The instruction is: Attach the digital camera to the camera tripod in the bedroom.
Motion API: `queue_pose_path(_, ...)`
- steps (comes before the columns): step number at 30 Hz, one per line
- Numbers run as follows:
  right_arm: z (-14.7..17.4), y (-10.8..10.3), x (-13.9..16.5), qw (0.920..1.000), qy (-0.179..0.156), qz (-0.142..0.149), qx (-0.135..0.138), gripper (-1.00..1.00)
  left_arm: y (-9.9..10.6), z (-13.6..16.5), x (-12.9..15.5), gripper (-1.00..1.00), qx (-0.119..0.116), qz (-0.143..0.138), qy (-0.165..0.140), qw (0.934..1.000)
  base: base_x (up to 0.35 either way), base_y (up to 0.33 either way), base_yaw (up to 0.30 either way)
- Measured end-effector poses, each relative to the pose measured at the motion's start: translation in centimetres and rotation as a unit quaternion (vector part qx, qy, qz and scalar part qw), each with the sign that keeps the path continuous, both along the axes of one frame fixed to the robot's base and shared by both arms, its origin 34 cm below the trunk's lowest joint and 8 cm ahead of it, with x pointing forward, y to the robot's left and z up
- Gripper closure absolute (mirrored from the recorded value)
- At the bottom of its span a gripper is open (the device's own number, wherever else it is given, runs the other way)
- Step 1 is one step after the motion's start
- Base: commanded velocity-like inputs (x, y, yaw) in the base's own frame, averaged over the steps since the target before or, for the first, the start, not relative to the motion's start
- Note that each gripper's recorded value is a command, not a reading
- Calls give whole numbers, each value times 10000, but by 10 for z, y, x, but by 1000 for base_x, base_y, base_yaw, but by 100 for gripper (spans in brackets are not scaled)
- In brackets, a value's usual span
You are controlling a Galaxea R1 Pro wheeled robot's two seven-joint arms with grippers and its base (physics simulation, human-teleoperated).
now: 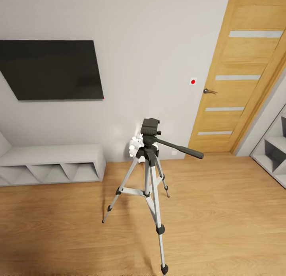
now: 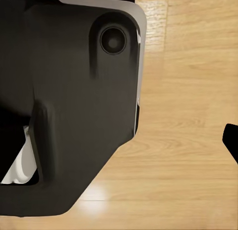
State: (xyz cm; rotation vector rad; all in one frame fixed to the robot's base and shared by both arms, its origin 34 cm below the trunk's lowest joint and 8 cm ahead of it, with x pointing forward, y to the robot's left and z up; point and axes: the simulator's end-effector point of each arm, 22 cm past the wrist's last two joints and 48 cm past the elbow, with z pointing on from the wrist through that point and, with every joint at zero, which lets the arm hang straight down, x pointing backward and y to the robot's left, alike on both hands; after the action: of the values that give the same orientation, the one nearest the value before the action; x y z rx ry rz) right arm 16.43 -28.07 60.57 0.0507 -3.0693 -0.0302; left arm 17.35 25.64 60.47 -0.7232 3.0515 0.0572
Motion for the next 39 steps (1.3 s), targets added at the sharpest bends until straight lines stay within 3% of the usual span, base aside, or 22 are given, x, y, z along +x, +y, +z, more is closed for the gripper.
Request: queue_pose_path(39,-1,0,-12,9999,164,-18,-10,-100,1,-1,-11,100,14,5,139,9999,0,0,-10)
